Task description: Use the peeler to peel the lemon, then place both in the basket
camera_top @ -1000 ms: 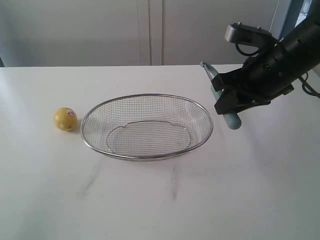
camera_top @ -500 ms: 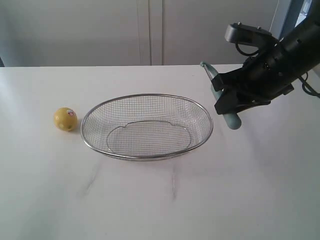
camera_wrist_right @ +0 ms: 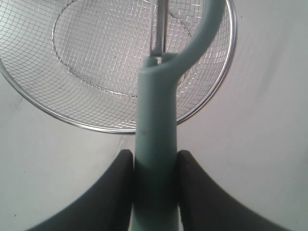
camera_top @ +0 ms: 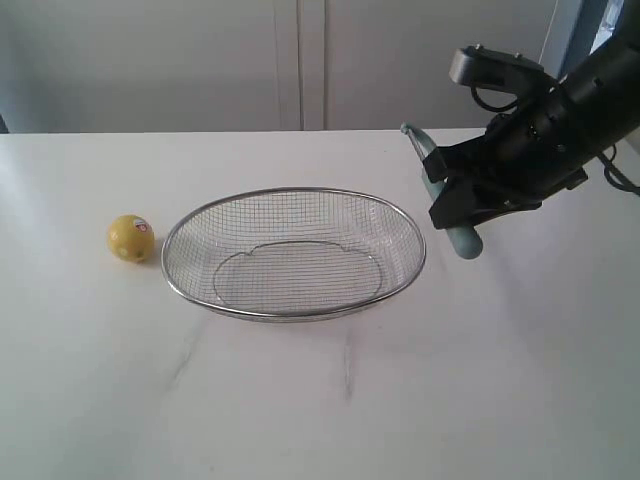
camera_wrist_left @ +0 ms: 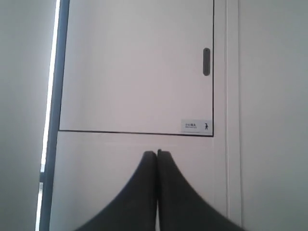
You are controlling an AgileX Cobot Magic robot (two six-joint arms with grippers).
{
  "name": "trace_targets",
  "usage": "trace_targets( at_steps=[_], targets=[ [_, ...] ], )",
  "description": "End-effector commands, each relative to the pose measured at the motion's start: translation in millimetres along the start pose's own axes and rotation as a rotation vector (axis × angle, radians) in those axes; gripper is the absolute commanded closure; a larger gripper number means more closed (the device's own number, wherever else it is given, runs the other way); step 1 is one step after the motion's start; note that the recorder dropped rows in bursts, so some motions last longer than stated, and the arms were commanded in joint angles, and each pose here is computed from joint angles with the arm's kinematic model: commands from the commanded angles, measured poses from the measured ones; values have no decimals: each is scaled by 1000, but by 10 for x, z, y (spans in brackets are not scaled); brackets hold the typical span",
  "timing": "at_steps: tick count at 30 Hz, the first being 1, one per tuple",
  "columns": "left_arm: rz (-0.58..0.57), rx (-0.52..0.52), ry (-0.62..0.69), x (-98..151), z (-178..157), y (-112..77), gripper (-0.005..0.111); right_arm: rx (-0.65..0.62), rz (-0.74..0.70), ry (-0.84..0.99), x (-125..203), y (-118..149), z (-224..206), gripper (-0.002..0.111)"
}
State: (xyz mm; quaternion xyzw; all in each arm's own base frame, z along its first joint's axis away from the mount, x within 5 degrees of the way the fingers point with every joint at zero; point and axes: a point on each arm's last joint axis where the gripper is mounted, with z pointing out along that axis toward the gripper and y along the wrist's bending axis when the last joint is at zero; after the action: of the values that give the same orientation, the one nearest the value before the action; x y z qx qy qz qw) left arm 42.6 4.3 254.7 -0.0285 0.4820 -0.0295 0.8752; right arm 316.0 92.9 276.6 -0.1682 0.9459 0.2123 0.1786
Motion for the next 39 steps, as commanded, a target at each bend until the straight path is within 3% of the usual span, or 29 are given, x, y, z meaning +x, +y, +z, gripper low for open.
trace_targets(
  at_steps=[1,7,15,22,31,39],
  targets=[
    [39,-13,-78,-264,119,-6,107,0,-9,-15,0,5,-32,108],
    [170,-13,-42,-427,377,-37,107,0,-9,-15,0,5,-32,108],
    [189,-7,79,-413,841,-74,107,0,-9,-15,0,5,-32,108],
    [215,9,250,-110,1243,-101,107,0,-9,-15,0,5,-32,108],
    [261,45,485,484,1675,-126,107,0,-9,-15,0,5,-32,108],
    [398,196,593,900,1902,-214,107,0,-9,-15,0,5,-32,108]
  ],
)
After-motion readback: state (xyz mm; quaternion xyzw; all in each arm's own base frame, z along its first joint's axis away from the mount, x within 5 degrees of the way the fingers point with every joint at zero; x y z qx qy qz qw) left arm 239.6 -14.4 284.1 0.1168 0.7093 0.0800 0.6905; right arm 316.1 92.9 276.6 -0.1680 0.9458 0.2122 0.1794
